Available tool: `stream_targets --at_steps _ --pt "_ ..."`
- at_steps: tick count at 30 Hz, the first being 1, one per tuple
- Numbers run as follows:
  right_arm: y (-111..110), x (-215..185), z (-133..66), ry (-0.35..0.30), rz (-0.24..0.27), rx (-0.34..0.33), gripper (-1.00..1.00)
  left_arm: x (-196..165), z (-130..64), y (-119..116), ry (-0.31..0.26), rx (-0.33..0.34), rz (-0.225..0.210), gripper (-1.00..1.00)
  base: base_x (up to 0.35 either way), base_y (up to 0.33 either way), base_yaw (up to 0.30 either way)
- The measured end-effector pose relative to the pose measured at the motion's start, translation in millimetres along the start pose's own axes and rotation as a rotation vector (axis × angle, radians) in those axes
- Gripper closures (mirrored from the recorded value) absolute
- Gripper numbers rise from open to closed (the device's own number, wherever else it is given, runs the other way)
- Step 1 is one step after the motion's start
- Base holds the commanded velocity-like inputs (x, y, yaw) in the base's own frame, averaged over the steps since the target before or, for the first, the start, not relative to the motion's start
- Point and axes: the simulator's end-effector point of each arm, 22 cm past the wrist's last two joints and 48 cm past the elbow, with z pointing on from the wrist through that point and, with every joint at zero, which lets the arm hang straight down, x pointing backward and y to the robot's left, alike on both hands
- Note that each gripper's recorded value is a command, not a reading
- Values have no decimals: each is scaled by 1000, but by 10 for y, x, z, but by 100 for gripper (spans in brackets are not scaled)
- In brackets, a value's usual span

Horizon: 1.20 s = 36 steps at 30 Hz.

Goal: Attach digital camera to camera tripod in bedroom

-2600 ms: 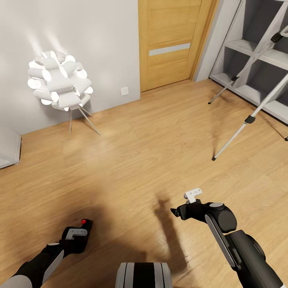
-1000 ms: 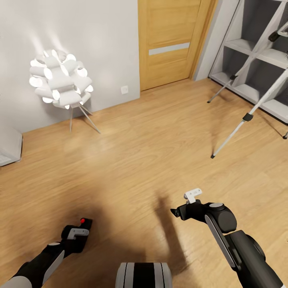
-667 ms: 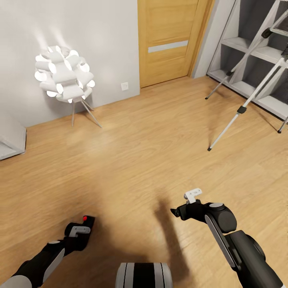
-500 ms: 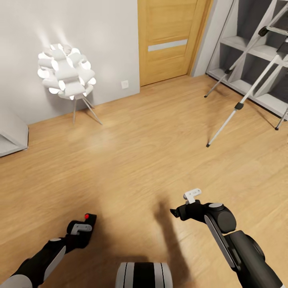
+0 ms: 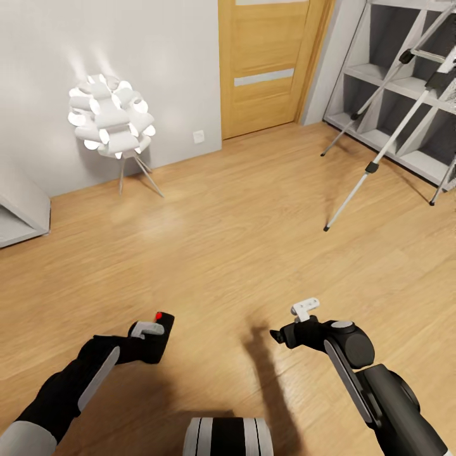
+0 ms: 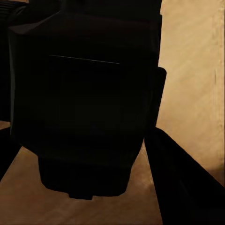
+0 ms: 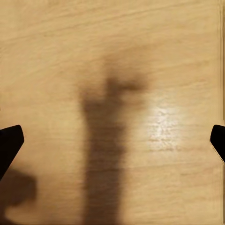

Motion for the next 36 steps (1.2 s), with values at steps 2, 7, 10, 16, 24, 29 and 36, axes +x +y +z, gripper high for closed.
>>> stream_targets --at_steps 2,7,10,16,24,29,36 --pt "-18 -39 -38 -9 -2 5 -100 -165 -150 -107 -18 14 5 100 -9 0 0" --pt "-180 -156 -165 -39 11 34 -100 -451 -483 -452 -42 61 12 100 -3 0 0" --pt "-361 -231 -267 -64 44 61 -100 -604 -648 -605 -74 81 26 100 -1 0 0" --pt "-571 -369 -446 -115 79 96 -100 -816 -893 -848 -136 118 44 100 0 0 0" --pt "-724 -501 -654 -168 70 130 -100 -946 -1062 -1206 -184 166 58 100 0 0 0" --pt "-808 -615 -794 -218 48 152 -100 -1089 -1204 -1458 -220 201 90 100 0 0 0" --pt "-646 -763 -939 -263 24 84 -100 -1315 -1413 -1713 -270 221 140 100 0 0 0"
